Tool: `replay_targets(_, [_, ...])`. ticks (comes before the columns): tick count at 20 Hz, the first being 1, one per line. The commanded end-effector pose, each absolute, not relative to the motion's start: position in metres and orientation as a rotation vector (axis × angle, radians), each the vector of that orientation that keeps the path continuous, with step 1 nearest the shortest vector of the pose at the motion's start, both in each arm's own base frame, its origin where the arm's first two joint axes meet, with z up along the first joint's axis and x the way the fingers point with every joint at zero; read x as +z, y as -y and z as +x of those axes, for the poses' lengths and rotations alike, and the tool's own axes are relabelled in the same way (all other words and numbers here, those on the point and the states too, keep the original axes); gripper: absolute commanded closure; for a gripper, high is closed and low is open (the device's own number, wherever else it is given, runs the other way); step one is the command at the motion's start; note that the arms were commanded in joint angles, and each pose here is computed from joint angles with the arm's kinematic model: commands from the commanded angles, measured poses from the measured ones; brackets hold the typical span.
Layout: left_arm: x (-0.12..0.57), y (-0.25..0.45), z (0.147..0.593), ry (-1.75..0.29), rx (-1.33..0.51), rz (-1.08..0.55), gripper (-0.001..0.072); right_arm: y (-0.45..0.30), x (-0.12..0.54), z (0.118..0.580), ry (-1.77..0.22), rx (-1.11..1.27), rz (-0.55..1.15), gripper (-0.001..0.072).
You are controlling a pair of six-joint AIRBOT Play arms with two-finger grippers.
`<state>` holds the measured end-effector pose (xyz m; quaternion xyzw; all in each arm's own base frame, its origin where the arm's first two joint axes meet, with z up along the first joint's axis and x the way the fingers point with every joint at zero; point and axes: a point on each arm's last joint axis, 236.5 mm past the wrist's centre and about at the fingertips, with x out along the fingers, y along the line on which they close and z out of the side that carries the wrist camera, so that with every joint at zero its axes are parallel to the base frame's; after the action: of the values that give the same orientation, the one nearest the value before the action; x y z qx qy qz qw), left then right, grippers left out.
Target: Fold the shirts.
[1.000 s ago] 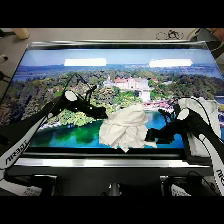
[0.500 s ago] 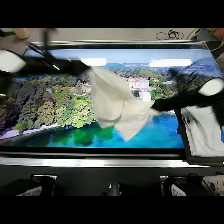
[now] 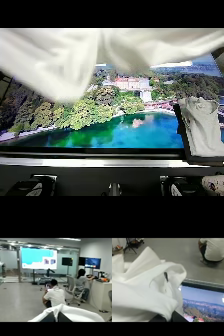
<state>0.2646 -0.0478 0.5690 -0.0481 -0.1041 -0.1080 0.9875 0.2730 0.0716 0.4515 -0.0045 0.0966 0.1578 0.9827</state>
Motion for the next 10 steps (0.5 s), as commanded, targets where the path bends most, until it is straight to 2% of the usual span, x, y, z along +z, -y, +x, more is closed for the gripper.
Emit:
replay_targets(1, [0.532, 0.016, 0.283, 0.093, -0.078, -0.047, 0.0682, -0.051, 0.414, 0.267, -0.374, 0.231, -0.02, 0.0688])
replay_targets(4, [0.41, 0.012, 0.349, -0.265, -0.06, -0.047, 0.0681, -0.046, 0.273, 0.264, -0.952, 0.224, 0.045, 0.0688])
replay_targets(5, [0.356, 0.017, 0.37, -0.383, -0.077, -0.069, 0.0681, -0.049, 0.225, 0.265, -1.087, 0.237, 0.074, 0.0688])
replay_targets(7, [0.254, 0.034, 0.403, -0.544, -0.122, -0.151, 0.0681, -0.059, 0.134, 0.276, -1.22, 0.25, 0.161, 0.0688])
replay_targets(10, [0.114, 0.063, 0.439, -0.645, -0.134, -0.359, 0.068, -0.066, 0.008, 0.297, -1.215, 0.179, 0.324, 0.0688])
